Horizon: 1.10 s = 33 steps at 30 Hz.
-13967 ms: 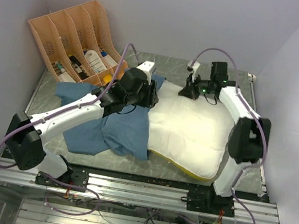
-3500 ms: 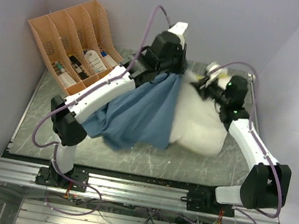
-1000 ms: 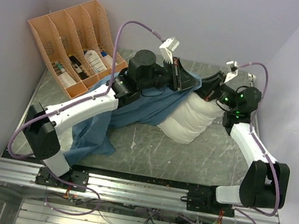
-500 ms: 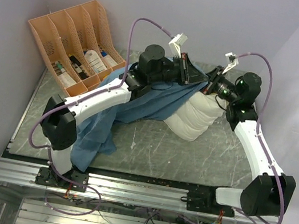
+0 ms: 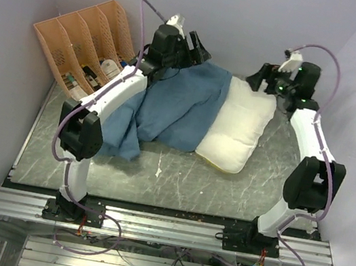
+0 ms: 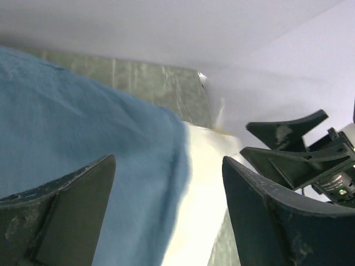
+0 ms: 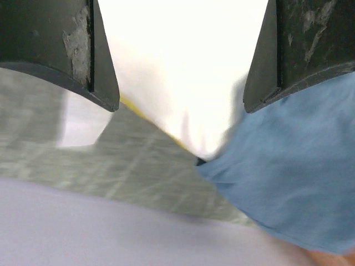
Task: Put the pillow into the pillowcase
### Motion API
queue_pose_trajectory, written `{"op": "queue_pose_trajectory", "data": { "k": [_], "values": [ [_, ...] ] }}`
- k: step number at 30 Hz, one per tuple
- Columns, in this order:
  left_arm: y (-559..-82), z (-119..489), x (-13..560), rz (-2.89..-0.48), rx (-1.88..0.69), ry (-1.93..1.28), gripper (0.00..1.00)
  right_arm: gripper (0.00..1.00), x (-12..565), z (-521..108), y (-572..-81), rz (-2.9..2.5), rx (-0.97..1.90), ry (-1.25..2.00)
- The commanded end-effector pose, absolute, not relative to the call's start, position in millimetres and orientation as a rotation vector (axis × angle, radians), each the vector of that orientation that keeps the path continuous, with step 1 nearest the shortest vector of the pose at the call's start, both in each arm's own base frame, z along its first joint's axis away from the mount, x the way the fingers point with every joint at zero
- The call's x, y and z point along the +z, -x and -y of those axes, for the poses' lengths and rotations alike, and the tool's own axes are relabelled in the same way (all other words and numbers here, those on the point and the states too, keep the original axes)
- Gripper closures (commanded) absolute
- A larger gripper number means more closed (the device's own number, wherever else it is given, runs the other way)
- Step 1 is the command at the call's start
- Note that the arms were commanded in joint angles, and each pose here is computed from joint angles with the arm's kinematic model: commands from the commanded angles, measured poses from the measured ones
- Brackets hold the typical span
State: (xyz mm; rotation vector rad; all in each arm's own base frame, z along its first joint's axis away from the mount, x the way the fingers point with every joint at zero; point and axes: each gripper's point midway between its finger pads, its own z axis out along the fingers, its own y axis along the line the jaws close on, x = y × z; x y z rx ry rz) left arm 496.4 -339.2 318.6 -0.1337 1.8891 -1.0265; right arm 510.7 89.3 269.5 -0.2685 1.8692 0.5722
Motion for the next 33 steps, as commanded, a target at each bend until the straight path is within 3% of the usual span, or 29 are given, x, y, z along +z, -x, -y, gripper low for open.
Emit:
{"op": "queue_pose_trajectory", "data": {
  "k": [1, 5, 7, 11, 14, 19, 24, 33],
  "values": [
    [-488, 305, 409, -1.725, -0.796, 0.036, 0.11, 0.05, 317, -39, -500, -1.768, 0.298, 0.452],
    [-455, 292, 433, -1.647, -0.791, -0.079, 0.12, 0.00, 337, -46, -463, -1.646, 0.219, 0.660],
    [-429, 296, 413, -1.643, -0.841, -0.182, 0.14, 0.00, 319, -67, -428, -1.603, 0.289, 0.894],
    [-360, 309, 359, -1.693, -0.915, -0.290, 0.16, 0.00, 252, -120, -313, -1.352, 0.547, 1.419],
    [-305, 329, 302, -1.742, -0.830, -0.334, 0.16, 0.00, 196, -124, -273, -1.234, 0.497, 1.594],
    [-272, 344, 222, -1.812, -0.756, -0.206, 0.17, 0.00, 149, -112, -288, -1.332, 0.426, 1.572],
    [-296, 358, 153, -1.954, -0.529, -0.084, 0.16, 0.05, 138, -117, -301, -1.420, 0.552, 1.490],
    [-326, 384, 83, -2.035, -0.342, -0.074, 0.16, 0.05, 116, -115, -316, -1.534, 0.440, 1.417]
  ]
}}
